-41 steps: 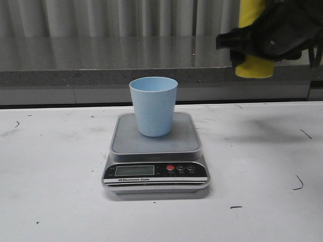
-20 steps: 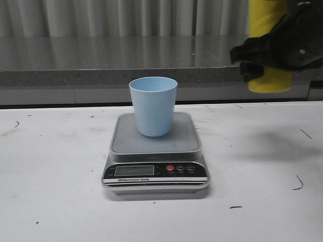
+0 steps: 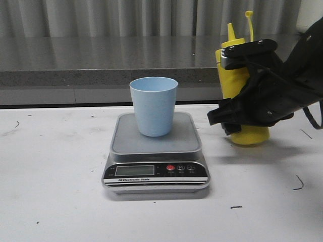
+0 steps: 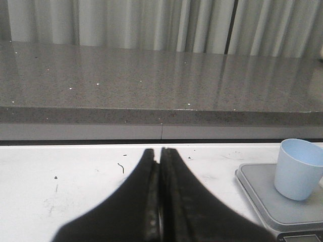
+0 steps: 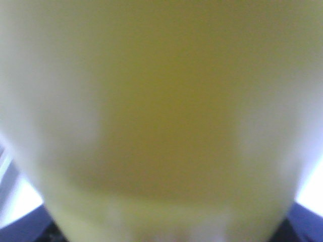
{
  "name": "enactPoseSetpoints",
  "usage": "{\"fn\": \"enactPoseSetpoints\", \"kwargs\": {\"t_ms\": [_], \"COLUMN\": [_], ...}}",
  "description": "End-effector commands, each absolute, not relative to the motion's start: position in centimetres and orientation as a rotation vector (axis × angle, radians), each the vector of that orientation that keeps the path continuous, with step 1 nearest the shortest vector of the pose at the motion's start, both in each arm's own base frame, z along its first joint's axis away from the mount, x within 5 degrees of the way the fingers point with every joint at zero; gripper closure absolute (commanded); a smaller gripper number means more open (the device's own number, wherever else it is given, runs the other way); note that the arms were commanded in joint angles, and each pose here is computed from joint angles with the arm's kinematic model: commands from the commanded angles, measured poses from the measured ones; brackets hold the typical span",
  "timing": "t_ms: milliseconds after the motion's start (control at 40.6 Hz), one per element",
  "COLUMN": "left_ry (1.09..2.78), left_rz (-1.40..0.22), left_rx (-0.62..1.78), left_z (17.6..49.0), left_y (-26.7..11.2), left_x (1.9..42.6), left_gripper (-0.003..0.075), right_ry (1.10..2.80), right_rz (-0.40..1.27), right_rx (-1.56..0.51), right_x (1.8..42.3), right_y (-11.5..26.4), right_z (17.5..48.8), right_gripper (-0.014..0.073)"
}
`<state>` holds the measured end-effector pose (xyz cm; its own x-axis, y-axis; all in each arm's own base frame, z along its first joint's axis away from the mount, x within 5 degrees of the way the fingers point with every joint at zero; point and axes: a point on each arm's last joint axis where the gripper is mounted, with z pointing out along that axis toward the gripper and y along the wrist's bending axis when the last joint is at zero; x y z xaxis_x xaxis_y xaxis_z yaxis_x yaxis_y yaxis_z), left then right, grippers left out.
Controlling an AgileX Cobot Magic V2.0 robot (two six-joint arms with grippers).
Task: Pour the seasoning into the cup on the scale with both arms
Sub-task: 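Lower the yellow bottle onto the table beside the scale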
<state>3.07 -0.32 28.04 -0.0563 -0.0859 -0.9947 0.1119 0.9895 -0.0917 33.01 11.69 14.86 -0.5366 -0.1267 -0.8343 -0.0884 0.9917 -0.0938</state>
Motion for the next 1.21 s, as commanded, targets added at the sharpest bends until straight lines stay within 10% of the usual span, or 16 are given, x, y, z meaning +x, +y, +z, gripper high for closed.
{"fn": "enactPoseSetpoints", "kwargs": {"t_ms": [0, 739, 1010, 1182], "left_ry": [1.524, 1.524, 1.524, 1.524], "left_rz": [-0.181, -0.181, -0.181, -0.181], "left_rx": [0.007, 0.007, 0.007, 0.007], "left_z": [29.6, 29.6, 29.6, 29.6], "left_y": [-0.3, -0.3, -0.3, -0.3], "left_x": [2.9, 2.9, 2.9, 2.9], "left_gripper": [0.0740, 0.0740, 0.0740, 0.0740], "right_ry": [1.984, 2.061, 2.080, 2.090], "right_rz": [-0.051, -0.050, -0.039, -0.036], "right_rx": [-0.069, -0.075, -0.071, -0.010], "right_x": [33.8, 34.0, 34.0, 33.9], "right_y": [11.5, 11.8, 11.8, 11.6], "right_z": [17.6, 15.0, 14.9, 14.9], "right_gripper": [0.0338, 0.0331, 0.0027, -0.0009]}}
